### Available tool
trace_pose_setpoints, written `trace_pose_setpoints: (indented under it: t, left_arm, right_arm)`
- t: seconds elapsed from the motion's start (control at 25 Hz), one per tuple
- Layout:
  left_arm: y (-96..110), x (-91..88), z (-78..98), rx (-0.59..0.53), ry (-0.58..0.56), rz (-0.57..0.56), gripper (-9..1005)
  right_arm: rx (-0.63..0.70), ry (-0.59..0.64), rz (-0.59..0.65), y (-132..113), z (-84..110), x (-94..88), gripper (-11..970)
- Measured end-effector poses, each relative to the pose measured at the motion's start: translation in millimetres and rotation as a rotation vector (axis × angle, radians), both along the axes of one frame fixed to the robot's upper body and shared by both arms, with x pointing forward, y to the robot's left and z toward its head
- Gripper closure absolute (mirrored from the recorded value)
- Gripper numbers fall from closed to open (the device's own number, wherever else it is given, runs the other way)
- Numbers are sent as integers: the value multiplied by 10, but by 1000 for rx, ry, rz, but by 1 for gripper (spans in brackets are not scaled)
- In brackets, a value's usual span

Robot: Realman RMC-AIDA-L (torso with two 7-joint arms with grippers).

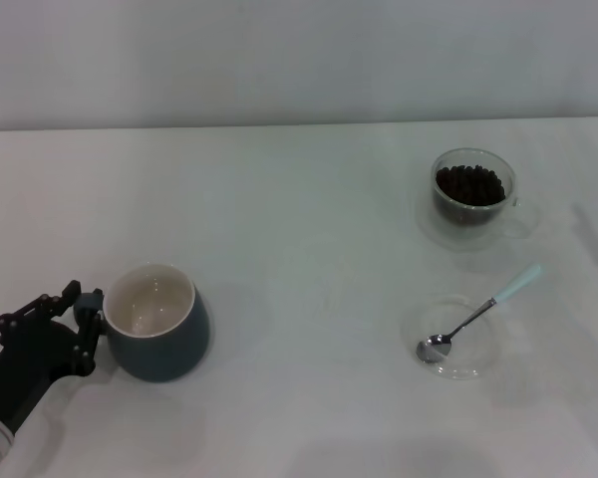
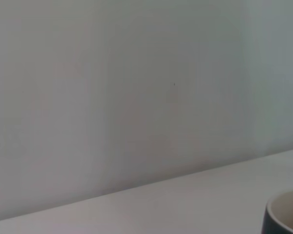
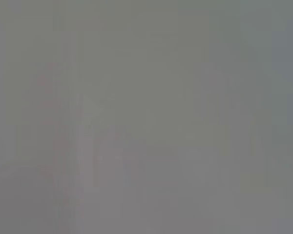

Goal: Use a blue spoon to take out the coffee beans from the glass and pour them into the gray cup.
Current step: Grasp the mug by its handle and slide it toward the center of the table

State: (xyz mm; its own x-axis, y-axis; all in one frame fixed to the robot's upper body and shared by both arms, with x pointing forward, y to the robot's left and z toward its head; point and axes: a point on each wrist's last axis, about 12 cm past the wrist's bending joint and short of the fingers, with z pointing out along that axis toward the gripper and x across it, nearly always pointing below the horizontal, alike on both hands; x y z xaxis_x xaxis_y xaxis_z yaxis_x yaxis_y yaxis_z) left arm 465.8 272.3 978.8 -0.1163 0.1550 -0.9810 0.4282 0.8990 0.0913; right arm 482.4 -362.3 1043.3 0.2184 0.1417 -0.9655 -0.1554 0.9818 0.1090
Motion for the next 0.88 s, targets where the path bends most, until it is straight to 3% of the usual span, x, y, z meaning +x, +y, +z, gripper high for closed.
trace_pose_setpoints:
  t: [0.44, 0.64, 0.88]
  left_arm:
    - [-104, 19, 17, -33, -4, -14, 854]
    - [-272, 130, 40, -27, 2, -57, 855]
    - [-637, 292, 89, -14, 25, -167, 854]
  right_arm:
    - [-2, -1, 0, -3, 2, 3, 88]
    - [-8, -5, 0, -8, 13, 13, 88]
    - [-17, -7, 6, 1, 18, 21, 89]
